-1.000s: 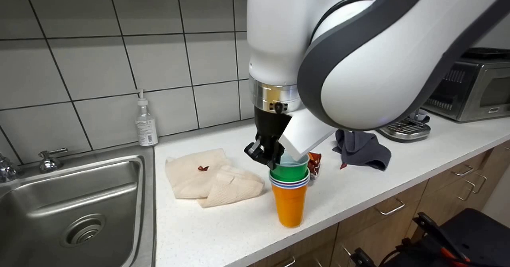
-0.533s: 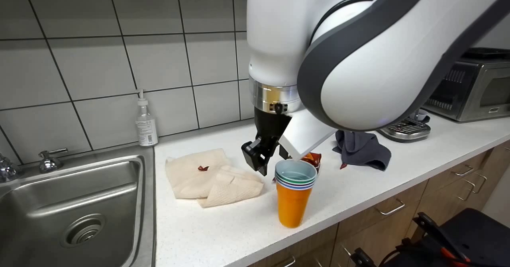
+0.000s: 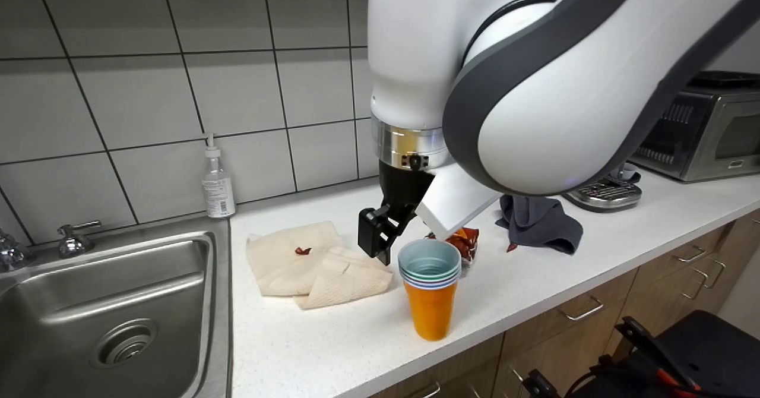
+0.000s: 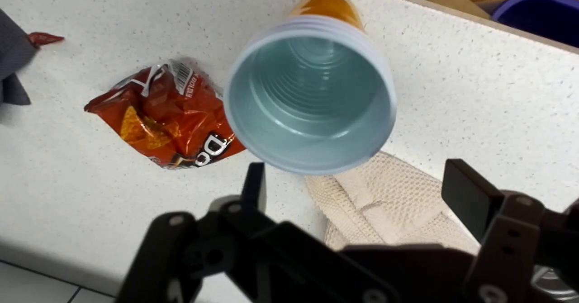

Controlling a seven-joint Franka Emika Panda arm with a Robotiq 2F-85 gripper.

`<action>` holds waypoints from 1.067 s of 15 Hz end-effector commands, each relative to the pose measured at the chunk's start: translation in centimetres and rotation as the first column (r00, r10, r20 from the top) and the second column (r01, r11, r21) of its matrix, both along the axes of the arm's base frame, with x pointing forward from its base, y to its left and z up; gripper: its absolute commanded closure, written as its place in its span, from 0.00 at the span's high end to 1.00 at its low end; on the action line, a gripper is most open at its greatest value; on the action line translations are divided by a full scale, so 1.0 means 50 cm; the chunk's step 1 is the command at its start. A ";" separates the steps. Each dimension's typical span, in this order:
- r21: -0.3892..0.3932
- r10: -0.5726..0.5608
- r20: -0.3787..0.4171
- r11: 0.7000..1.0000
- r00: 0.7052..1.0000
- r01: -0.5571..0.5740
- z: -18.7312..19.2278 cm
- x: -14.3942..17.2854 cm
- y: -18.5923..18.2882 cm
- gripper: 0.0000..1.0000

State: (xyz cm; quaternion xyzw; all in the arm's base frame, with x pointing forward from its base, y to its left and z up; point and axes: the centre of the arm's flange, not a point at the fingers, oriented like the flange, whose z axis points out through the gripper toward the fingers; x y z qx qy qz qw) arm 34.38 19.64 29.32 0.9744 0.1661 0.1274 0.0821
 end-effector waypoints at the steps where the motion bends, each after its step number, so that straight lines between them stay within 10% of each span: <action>1: 0.013 -0.017 0.013 1.000 1.000 0.017 0.000 -0.013 -0.005 1.00; 16: 0.140 -0.244 -0.052 0.958 0.968 0.249 0.029 0.015 -0.051 1.00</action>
